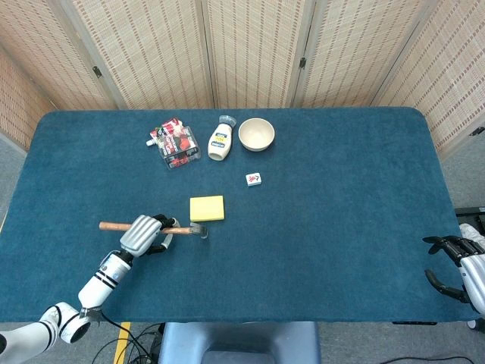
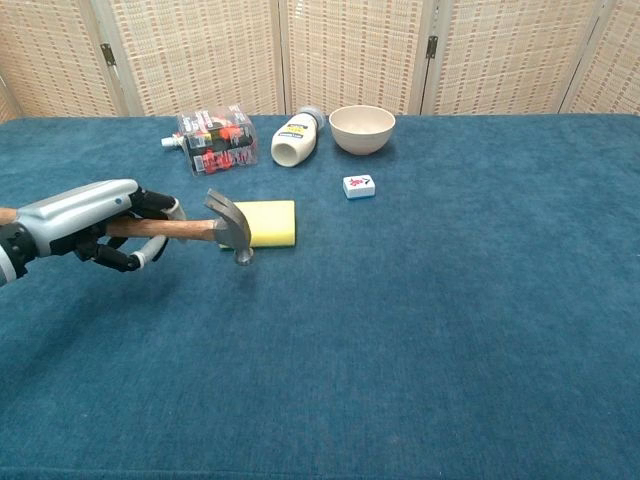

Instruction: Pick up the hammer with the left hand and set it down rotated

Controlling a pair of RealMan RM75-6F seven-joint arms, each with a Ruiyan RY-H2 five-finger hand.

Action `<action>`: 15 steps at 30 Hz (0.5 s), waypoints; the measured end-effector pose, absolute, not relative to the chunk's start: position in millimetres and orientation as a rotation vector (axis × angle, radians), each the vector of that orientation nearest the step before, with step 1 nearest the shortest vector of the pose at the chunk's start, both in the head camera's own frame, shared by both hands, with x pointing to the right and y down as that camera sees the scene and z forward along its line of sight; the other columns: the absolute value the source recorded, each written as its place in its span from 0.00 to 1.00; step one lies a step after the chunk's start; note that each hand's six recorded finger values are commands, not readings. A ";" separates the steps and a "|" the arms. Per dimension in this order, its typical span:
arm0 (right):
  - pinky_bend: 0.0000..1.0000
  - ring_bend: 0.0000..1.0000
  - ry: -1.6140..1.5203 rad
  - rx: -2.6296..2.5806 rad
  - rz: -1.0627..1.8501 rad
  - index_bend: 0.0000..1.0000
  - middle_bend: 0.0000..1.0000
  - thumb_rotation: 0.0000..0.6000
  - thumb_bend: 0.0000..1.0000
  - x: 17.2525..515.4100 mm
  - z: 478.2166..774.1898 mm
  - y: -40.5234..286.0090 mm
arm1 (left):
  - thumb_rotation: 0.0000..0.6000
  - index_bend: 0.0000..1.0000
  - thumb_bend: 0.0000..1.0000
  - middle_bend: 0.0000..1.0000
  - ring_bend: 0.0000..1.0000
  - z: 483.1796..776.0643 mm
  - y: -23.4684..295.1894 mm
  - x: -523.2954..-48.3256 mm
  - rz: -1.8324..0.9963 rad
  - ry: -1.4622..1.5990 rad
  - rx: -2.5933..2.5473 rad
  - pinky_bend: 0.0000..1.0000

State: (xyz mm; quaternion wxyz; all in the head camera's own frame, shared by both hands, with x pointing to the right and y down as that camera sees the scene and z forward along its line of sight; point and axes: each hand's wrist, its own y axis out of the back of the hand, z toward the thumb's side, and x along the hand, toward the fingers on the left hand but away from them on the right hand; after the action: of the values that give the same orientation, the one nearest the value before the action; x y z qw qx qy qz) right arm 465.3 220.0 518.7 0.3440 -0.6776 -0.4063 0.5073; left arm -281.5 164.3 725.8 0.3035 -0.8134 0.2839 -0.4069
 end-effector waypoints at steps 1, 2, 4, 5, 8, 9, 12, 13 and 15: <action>0.30 0.29 -1.056 -1.761 1.317 0.30 0.45 1.00 0.23 465.3 518.8 219.9 | 1.00 0.05 0.29 0.11 0.07 723.9 164.3 -282.0 -1.082 0.756 -2.157 0.27; 0.30 0.29 -1.056 -1.762 1.316 0.30 0.45 1.00 0.23 465.1 518.9 219.8 | 0.99 0.02 0.28 0.08 0.05 721.0 164.1 -283.1 -1.086 0.765 -2.159 0.26; 0.30 0.29 -1.055 -1.763 1.314 0.30 0.45 1.00 0.23 464.9 518.9 219.8 | 0.92 0.00 0.27 0.06 0.04 716.1 163.1 -285.7 -1.093 0.782 -2.160 0.25; 0.30 0.29 -1.056 -1.763 1.313 0.30 0.45 1.00 0.23 465.0 518.9 219.7 | 0.90 0.00 0.27 0.06 0.04 712.5 162.3 -288.3 -1.098 0.795 -2.159 0.25; 0.30 0.29 -1.059 -1.762 1.314 0.30 0.45 1.00 0.23 465.9 518.6 219.9 | 0.88 0.00 0.27 0.06 0.04 702.9 160.0 -297.6 -1.113 0.837 -2.150 0.25; 0.30 0.29 -1.059 -1.761 1.314 0.30 0.45 1.00 0.23 466.2 518.5 220.1 | 0.92 0.00 0.27 0.06 0.04 699.9 159.3 -301.1 -1.119 0.851 -2.145 0.25; 0.30 0.29 -1.060 -1.759 1.317 0.30 0.45 1.00 0.23 467.4 517.8 220.4 | 1.00 0.01 0.27 0.06 0.05 690.5 158.0 -314.4 -1.150 0.892 -2.124 0.25; 0.30 0.29 -1.059 -1.758 1.316 0.30 0.45 1.00 0.23 467.5 517.5 220.3 | 1.00 0.01 0.27 0.06 0.05 687.9 158.5 -318.0 -1.161 0.900 -2.117 0.25; 0.30 0.29 -1.057 -1.756 1.318 0.30 0.45 1.00 0.23 467.9 517.3 220.1 | 1.00 0.02 0.27 0.07 0.06 680.7 160.2 -327.2 -1.193 0.916 -2.101 0.25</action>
State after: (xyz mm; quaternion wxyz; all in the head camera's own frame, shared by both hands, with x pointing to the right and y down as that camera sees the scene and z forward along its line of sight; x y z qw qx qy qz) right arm 467.9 220.1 517.3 0.3451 -0.6765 -0.4072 0.5074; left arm -327.2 160.2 680.7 0.2752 -0.7818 0.3407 -0.4438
